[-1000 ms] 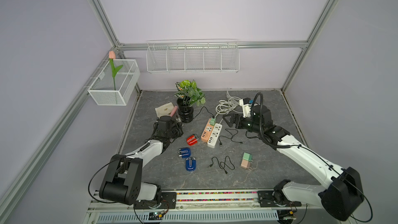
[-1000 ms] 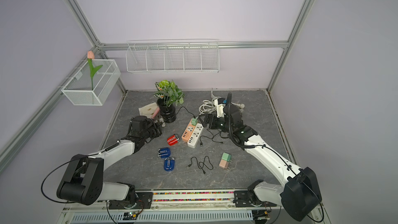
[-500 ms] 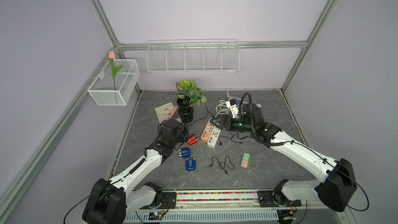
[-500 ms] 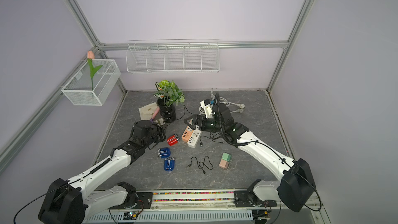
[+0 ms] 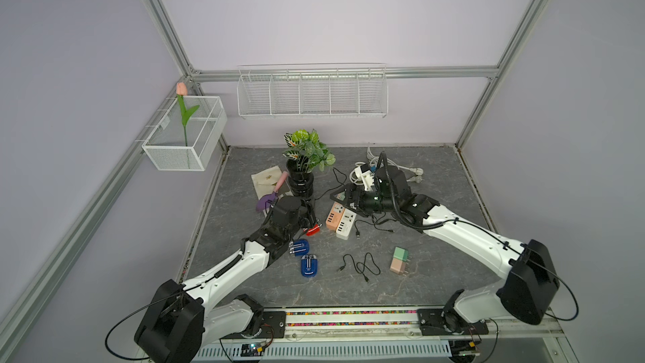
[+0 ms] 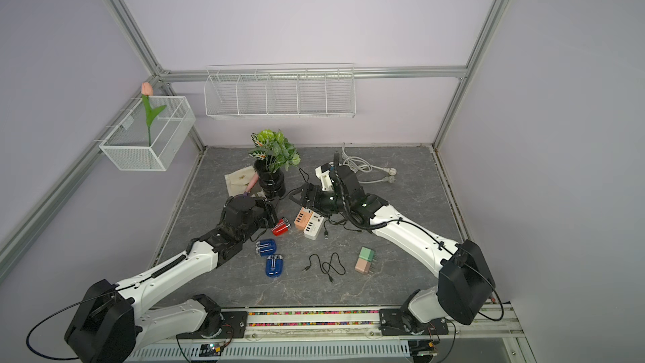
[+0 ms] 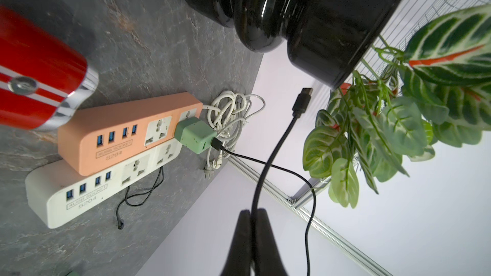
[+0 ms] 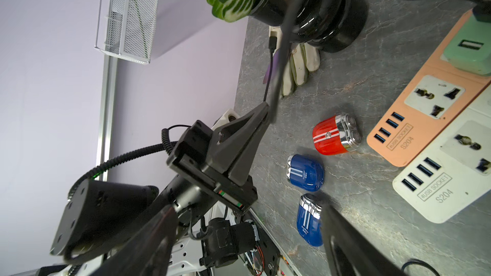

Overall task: Charge the electric shaver
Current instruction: Pick up the charging cable from the center of the board.

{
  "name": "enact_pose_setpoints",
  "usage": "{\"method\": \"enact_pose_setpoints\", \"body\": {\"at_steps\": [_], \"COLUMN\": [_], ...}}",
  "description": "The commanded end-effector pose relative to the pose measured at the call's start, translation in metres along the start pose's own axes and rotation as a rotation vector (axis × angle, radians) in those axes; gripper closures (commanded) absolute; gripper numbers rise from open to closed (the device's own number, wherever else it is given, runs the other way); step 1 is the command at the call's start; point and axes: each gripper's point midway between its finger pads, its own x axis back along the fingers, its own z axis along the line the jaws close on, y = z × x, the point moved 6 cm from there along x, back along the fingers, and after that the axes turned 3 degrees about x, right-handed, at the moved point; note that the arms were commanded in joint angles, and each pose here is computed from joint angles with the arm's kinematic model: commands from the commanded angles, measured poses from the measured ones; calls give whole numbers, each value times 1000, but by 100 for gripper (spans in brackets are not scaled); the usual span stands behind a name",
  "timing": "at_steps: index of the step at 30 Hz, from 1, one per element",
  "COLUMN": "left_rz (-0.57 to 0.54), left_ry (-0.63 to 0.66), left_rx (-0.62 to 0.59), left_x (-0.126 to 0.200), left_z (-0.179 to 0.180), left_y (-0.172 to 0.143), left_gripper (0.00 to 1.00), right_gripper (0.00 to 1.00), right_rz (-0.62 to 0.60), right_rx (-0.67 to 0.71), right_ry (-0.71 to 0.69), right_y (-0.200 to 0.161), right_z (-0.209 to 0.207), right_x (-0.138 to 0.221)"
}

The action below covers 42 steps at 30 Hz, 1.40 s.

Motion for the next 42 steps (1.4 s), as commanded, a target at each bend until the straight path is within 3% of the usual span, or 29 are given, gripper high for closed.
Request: {"method": "enact_pose_setpoints", "body": {"at_steps": [1, 11, 18, 24, 32, 37, 41, 42], "left_rz": [46, 103, 119, 136, 149, 150, 137, 117], "left_ry": [-58, -21, -18, -24, -20, -22, -9, 5], "left_rx": [65, 51, 49, 52, 64, 67, 65, 54], "left_x": [0, -5, -9, -12, -10, -8, 0, 3], "left_z": [-20, -15, -14, -14, -11, -10, -5, -2], "left_y": [-18, -37, -43, -47, -52, -51, -44, -41], "left_gripper": [100, 100, 100, 100, 100, 100, 60, 54], "right_gripper": [17, 36, 59, 64, 87, 93, 93, 93], "right_rz": [-32, -97, -95, -86, -105, -104, -74, -69], "right_rx": [-63, -113, -163, -185, -202, -205, -173, -160], "right_ry": [14, 29, 29, 10, 4, -18, -48, -51], "right_y": [7, 27, 30, 31, 39, 37, 33, 32], "right_z": [6, 8, 1, -5, -8, -11, -15, -15], "right_x": [-5, -22, -30, -35, -32, -19, 0, 5]}}
